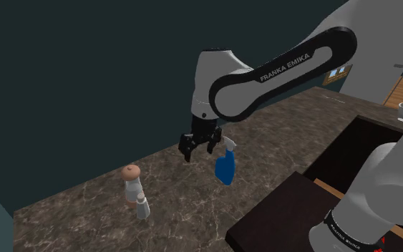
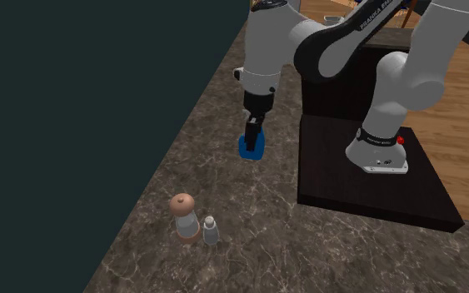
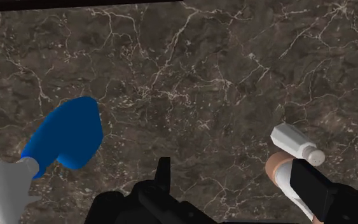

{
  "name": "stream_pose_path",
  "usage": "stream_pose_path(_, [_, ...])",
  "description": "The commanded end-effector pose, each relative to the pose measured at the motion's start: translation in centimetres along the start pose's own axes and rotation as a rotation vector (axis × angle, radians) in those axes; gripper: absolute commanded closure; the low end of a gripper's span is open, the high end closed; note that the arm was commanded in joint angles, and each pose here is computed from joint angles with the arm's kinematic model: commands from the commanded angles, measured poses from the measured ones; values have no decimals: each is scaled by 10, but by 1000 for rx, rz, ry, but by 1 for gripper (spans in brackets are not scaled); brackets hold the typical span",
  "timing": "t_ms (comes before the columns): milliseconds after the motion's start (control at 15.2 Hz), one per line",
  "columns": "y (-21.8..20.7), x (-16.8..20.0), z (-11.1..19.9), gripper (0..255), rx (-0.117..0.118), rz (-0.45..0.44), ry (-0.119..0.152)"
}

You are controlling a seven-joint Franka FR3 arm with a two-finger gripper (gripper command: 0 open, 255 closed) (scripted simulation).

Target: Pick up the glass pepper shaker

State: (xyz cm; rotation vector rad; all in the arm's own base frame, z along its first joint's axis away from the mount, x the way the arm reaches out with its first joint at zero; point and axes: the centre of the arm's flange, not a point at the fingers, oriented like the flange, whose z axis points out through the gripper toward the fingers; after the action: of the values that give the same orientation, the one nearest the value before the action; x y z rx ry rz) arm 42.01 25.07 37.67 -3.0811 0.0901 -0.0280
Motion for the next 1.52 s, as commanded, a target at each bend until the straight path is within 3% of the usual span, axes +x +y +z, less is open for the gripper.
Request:
stream_pose_path(0, [-18,7,23,0,6,-1,4])
stream_pose_path(1122, [-173,76,157,0,34,-17,40])
stream_pose_path(1452, [-172,76,183,0,34,-17,40])
